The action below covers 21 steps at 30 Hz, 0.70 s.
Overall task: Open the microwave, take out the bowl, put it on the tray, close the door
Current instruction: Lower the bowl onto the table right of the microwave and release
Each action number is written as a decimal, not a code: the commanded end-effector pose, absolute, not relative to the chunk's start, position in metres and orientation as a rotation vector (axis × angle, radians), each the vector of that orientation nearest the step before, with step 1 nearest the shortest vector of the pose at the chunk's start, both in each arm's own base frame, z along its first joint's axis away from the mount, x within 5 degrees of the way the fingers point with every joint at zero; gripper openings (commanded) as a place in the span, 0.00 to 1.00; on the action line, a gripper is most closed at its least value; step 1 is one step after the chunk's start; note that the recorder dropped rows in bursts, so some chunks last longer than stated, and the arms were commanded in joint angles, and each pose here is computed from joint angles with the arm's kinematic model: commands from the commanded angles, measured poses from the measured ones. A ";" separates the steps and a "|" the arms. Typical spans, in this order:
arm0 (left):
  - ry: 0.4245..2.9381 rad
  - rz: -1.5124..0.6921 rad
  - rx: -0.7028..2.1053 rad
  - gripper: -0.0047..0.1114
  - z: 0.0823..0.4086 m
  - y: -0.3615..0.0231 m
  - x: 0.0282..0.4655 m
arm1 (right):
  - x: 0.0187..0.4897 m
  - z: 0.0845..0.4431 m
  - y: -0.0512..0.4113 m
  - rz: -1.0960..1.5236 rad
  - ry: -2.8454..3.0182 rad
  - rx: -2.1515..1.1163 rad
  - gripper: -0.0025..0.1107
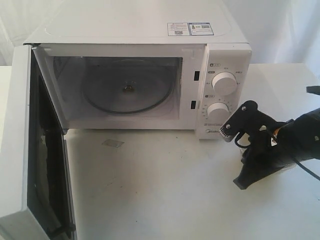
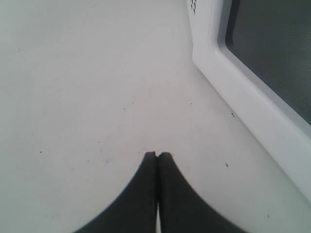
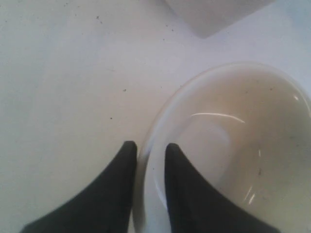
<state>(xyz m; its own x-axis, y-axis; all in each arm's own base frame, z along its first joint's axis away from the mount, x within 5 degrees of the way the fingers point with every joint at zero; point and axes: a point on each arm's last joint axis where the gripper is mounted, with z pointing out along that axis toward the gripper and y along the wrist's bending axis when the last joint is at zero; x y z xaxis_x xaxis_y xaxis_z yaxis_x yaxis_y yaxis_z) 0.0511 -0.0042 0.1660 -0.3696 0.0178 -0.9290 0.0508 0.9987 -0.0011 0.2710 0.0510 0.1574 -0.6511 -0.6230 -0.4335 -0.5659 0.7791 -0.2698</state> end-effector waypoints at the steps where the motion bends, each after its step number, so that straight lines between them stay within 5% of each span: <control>1: 1.952 -0.038 0.042 0.04 0.165 -0.004 0.051 | 0.273 0.159 0.049 -0.156 2.445 -0.875 0.30; 16: 1.952 -0.037 0.044 0.04 0.165 -0.004 0.051 | 0.270 0.188 0.050 -0.146 2.344 -0.771 0.30; 21: 1.952 -0.037 0.044 0.04 0.165 -0.004 0.051 | 0.268 0.196 0.050 -0.136 2.323 -0.740 0.44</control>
<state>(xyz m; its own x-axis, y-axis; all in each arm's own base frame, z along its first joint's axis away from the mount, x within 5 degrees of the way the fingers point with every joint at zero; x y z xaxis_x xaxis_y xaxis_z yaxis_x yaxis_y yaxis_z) 0.0511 -0.0042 0.1660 -0.3696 0.0178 -0.9290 0.0508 0.9987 -0.0011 0.2678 0.0499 0.1898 -0.6127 -0.5597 -0.5580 -0.4890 0.8231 -0.2887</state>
